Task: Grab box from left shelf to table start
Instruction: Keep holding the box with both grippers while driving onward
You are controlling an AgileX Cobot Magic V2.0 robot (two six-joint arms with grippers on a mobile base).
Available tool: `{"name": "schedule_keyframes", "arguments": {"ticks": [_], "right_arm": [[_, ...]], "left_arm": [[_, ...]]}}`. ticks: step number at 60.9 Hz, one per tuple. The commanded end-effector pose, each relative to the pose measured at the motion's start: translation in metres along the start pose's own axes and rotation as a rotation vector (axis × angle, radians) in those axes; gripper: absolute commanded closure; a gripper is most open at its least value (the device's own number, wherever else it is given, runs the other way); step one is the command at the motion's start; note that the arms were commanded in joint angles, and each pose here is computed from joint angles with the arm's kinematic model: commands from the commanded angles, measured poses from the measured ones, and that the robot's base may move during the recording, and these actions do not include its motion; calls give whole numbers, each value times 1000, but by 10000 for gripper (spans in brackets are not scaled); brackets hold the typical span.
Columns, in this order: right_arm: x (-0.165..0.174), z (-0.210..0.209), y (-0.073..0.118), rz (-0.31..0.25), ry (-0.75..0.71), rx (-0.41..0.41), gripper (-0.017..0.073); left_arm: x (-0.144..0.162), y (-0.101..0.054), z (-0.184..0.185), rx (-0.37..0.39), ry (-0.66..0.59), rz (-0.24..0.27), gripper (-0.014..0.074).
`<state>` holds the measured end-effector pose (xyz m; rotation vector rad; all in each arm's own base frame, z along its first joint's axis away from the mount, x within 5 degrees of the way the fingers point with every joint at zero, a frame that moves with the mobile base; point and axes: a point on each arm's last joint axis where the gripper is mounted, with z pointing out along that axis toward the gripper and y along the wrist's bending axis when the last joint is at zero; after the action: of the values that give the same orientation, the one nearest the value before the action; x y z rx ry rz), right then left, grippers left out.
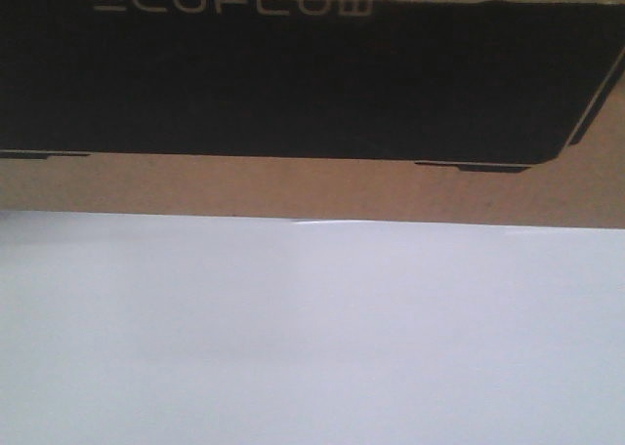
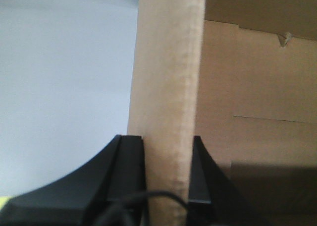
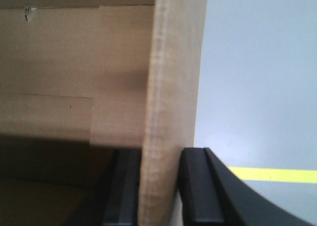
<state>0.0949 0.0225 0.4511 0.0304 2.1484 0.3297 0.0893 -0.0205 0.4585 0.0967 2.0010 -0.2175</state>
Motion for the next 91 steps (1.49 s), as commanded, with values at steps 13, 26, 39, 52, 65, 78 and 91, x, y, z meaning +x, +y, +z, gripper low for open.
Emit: {"name": "schedule_keyframes", "arguments": {"ticks": [13,26,39,52,65,78,91], "right_arm": [[-15,-6,-4,-40,-128,60,541],[-15,-6,-4,-40,-128,60,541],[-15,-7,-4,-41,-130,60,541],[-15,-7,-4,-41,-129,60,541],[-15,-7,-4,-41,-128,60,541],[-15,-7,-4,-41,-130,60,541],[-15,-7,-4,-41,-130,60,541]], "left_arm": [[-26,-5,-18,71,-254,-41,679],[-28,-5,-19,76,-279,-41,679],[-30,-6,-20,79,-301,-40,679],[-32,-6,-18,82,-312,-39,679],[-32,-6,-17,82,-312,-39,679],[-32,-6,-16,81,-312,-38,679],[-34,-7,-17,86,-334,-38,679]]}}
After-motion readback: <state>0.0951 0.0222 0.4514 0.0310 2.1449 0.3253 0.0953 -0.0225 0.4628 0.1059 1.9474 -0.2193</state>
